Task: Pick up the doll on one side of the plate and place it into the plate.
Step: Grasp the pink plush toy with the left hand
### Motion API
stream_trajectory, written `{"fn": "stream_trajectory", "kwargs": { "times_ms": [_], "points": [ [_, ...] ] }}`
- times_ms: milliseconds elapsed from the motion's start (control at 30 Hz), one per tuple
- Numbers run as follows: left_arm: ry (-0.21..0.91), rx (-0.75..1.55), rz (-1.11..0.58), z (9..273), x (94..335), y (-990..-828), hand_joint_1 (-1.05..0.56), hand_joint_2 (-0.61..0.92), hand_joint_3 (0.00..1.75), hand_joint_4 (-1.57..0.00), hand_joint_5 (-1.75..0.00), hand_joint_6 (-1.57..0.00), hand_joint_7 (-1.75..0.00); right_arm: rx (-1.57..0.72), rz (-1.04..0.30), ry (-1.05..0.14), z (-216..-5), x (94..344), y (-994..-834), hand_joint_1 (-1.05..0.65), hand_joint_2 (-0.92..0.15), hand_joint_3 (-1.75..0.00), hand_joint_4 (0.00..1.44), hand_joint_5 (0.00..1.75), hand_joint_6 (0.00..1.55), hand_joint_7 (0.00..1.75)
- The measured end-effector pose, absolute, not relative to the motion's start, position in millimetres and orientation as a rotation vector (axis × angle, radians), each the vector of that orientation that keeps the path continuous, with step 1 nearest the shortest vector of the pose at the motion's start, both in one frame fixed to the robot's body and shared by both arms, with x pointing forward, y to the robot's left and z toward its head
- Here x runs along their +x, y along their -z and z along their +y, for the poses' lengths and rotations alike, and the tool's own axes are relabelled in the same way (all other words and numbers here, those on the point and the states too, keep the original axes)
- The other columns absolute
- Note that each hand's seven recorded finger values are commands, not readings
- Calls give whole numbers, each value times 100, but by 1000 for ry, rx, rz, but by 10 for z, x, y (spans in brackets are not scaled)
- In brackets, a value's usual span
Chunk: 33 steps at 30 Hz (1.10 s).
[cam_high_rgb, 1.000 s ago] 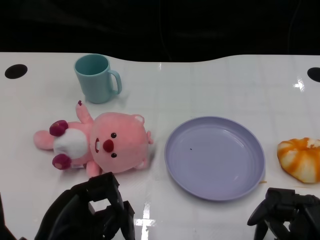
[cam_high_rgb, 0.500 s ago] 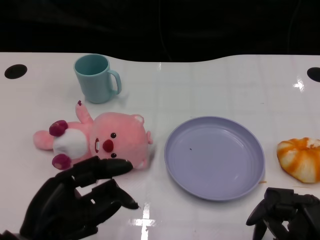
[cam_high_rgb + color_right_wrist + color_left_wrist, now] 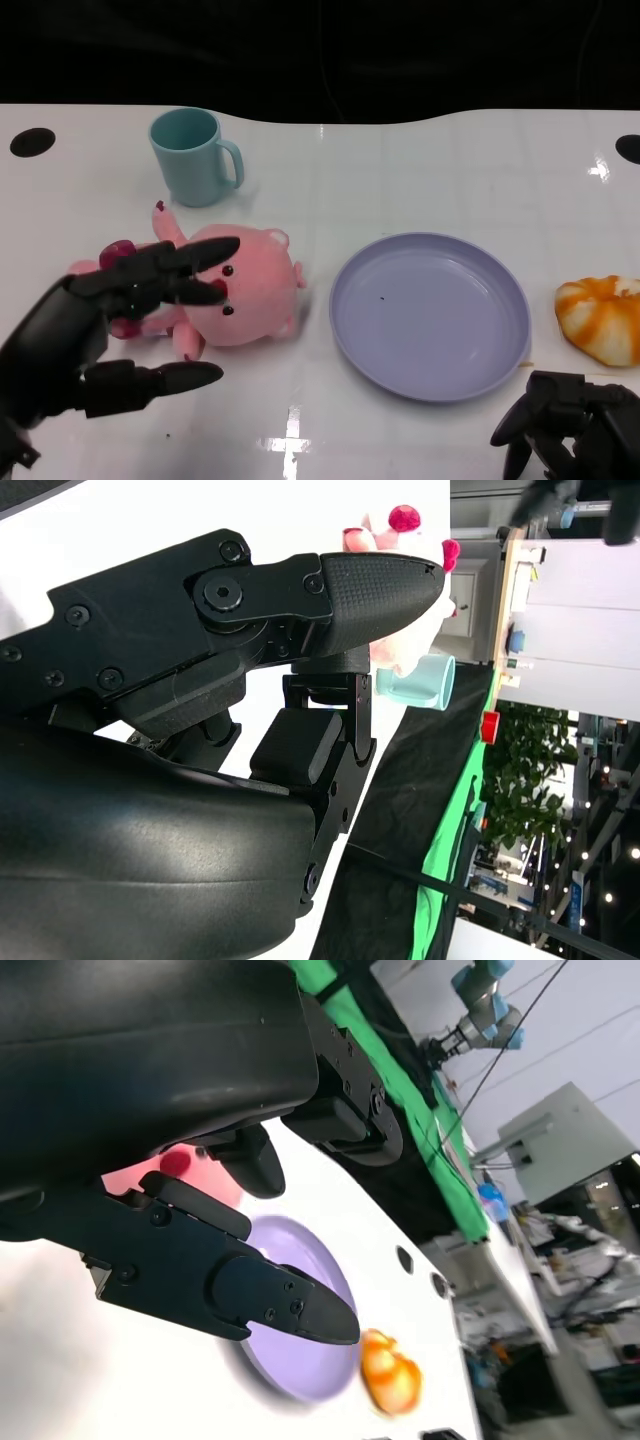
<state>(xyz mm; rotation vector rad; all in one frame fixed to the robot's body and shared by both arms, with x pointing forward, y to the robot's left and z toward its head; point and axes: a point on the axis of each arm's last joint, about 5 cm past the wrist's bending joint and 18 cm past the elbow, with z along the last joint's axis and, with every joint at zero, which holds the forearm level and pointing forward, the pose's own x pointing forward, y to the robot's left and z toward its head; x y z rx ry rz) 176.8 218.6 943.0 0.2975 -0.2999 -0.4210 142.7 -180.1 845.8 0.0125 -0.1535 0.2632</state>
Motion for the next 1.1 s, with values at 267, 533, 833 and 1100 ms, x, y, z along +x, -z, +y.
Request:
{"fn": "stream_trajectory", "kwargs": {
  "times_ms": [267,533,833,1100],
  "points": [
    [354,698,-304,2194,1780,-9668,-63,89,0,-2,-48,-30,0,13,-154,-261,-1801,1427,-8460,-95,-92,-38,102,136,100,104],
    [291,1093,-268,2087,1857,-9725,-65,89,0,0,-29,-26,-1,14,-148,-259,-1802,1421,-8457,-95,-92,-39,102,137,100,105],
    [222,1345,-233,1941,1983,-9713,-68,89,1,0,-25,-22,0,14,-152,-259,-1802,1421,-8459,-96,-92,-39,102,138,100,106],
    [192,1517,-120,1805,2243,-9595,-75,91,0,0,-26,-18,0,16,-146,-254,-1804,1406,-8454,-96,-92,-39,102,138,99,106]
  ]
}}
